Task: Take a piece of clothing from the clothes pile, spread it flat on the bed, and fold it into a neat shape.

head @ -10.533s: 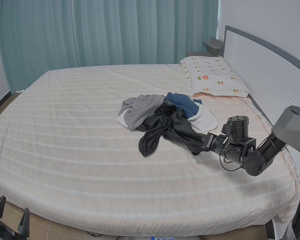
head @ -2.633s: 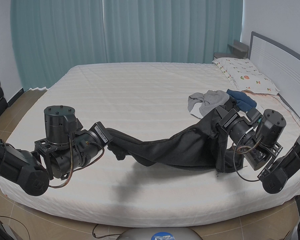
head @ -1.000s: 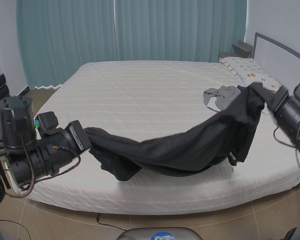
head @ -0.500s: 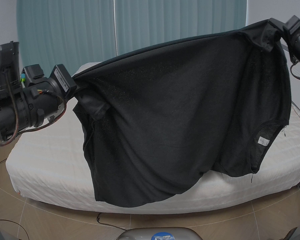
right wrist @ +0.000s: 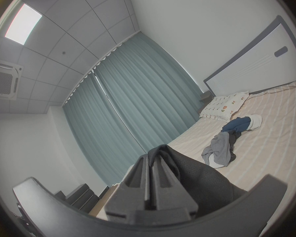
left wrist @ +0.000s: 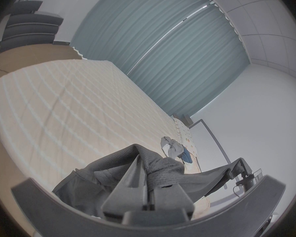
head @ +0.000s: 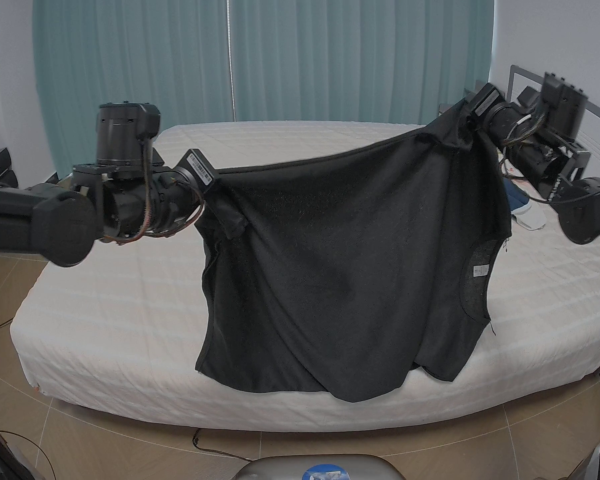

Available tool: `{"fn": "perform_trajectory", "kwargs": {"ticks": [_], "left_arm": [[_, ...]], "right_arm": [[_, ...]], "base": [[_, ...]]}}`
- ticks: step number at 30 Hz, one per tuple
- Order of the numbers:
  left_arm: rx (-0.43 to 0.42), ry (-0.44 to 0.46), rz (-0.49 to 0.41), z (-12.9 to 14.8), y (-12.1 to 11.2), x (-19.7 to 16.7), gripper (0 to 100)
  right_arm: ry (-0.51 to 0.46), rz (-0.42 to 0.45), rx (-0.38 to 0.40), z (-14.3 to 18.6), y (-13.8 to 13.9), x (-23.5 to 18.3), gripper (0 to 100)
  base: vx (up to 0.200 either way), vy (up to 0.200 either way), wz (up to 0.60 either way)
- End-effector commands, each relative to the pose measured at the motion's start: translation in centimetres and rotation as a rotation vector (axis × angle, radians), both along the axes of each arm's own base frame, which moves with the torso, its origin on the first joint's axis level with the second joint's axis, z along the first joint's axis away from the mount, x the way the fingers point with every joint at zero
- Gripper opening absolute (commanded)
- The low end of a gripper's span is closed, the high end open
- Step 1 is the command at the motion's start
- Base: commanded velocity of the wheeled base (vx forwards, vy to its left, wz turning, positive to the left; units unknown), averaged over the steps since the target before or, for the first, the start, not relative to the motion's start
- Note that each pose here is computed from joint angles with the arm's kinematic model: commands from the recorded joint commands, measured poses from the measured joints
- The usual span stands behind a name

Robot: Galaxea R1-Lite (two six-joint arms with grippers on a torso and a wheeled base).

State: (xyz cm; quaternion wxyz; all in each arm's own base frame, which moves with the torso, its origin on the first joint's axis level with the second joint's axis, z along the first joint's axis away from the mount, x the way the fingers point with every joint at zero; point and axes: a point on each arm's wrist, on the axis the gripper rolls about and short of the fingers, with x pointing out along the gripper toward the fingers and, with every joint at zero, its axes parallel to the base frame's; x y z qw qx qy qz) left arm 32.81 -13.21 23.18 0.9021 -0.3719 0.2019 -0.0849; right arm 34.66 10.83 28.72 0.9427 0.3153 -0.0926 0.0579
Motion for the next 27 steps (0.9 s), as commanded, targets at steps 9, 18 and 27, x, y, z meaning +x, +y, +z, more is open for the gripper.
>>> {"fn": "perform_trajectory", "kwargs": {"ticks": [9,18,27], "left_arm": [[-0.042,0.038,0.067,-10.5,-1.6,11.2,0],[-0.030,0.048,0.072,-16.3,-2.6,13.2,0],[-0.069,0.061,0.094,-19.9,-3.1,15.4,0]], "right_arm": [[0.054,-0.027,-0.024,-10.3,2.2,9.5,0],[0.121,-0.057,-0.047,-18.5,3.1,12.5,0],[0.142,-0.134,-0.041,-22.8,3.1,15.2,0]], "base": [[0.200,0.000,0.00],[0.156,0.000,0.00],[0.000,0.000,0.00]]}}
